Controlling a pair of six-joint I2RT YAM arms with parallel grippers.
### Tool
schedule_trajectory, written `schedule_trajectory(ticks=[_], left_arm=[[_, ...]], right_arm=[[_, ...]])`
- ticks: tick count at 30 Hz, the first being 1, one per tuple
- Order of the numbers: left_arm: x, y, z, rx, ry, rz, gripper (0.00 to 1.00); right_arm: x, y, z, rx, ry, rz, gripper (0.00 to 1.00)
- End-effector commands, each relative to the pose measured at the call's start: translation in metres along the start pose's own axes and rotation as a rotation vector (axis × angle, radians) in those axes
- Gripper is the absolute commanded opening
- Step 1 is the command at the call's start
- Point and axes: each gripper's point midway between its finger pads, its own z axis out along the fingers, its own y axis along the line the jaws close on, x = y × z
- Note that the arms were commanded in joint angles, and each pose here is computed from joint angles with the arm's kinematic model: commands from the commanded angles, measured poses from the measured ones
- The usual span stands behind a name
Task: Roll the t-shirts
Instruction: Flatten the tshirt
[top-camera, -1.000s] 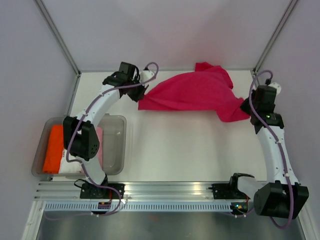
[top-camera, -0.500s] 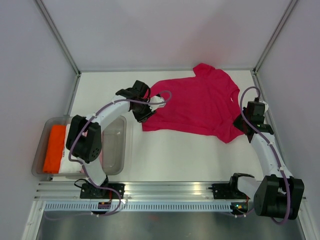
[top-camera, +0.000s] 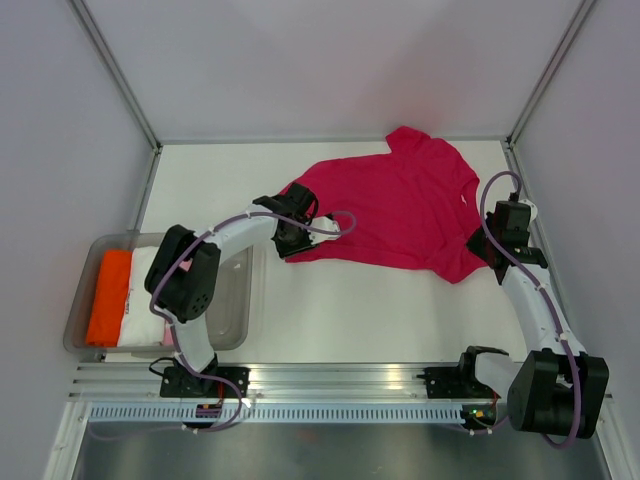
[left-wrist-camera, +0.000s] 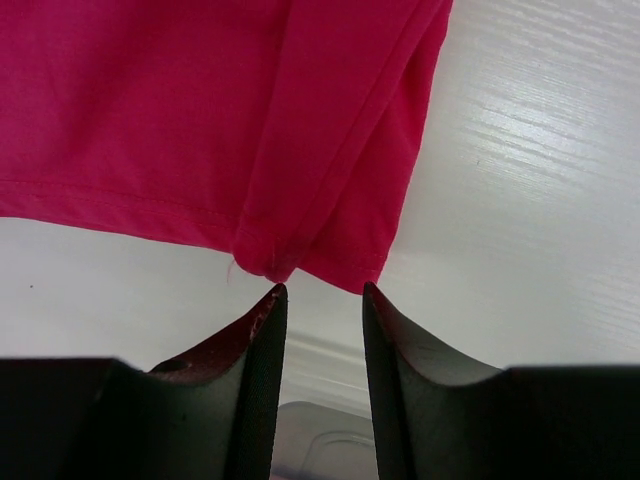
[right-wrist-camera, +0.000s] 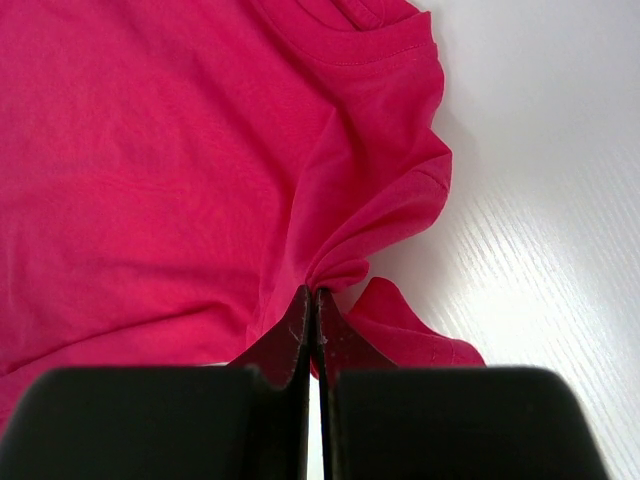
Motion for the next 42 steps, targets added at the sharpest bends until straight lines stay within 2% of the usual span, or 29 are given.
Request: schedule_trajectory(ticks=[1,5,7,9,12,14,19,22,25,27,29,34,35,38,39,42], left_arm=[[-0.015,0.010,-0.001,-0.020,-0.046,0.028,0.41],[-0.028,0.028,-0.012,-0.072,-0.093,-0.041,0.39],[-0.034,0.037,-0.017,-0.101,-0.108,-0.030,0.40],[-0.032,0.042,-0.012,-0.105,-0.083,0.006,0.45],[-0.022,0.028,-0.001,-0.011,-0.016,0.028,0.47],[-0.022,0.018,0.000,0.050,-0.017,0.034,0.48],[-0.011,0.010,0.008,0.096,0.031,0.050,0.47],[-0.012,0.019,0.012,0.076,0.046,0.030,0.43],[-0.013,0.023,0.014,0.063,0.055,0.023,0.33],[-0.015,0.024,0.012,0.058,0.051,0.014,0.14],[-0.019,0.024,0.007,0.058,0.028,0.010,0.03],[-0.022,0.035,0.000,0.008,0.006,-0.024,0.02],[-0.027,0.044,-0.004,-0.043,-0.011,-0.053,0.02],[-0.035,0.061,-0.036,-0.132,-0.080,-0.139,0.02],[-0.038,0.064,-0.059,-0.163,-0.126,-0.154,0.02],[-0.027,0.048,-0.084,-0.157,-0.176,-0.178,0.02]], right_arm=[[-0.020,0.009,-0.003,-0.029,-0.061,-0.001,0.00],[-0.018,0.009,-0.002,-0.030,-0.054,0.000,0.00],[-0.017,0.008,-0.001,-0.027,-0.051,-0.003,0.00],[-0.016,0.007,-0.001,-0.024,-0.049,-0.002,0.00],[-0.016,0.008,-0.001,-0.026,-0.050,0.000,0.00],[-0.015,0.007,-0.001,-0.024,-0.049,-0.001,0.00],[-0.016,0.008,-0.002,-0.026,-0.050,-0.002,0.00],[-0.017,0.009,-0.002,-0.028,-0.051,-0.003,0.00],[-0.017,0.009,-0.003,-0.029,-0.048,-0.001,0.00],[-0.018,0.009,-0.004,-0.030,-0.053,0.000,0.00],[-0.019,0.009,-0.004,-0.027,-0.055,-0.002,0.00],[-0.021,0.010,-0.007,-0.027,-0.055,-0.003,0.00],[-0.024,0.012,-0.009,-0.032,-0.061,-0.006,0.00],[-0.034,0.014,-0.021,-0.029,-0.078,-0.014,0.00],[-0.032,0.010,-0.026,-0.008,-0.065,-0.018,0.00],[-0.038,0.001,-0.042,0.041,-0.084,-0.018,0.00]])
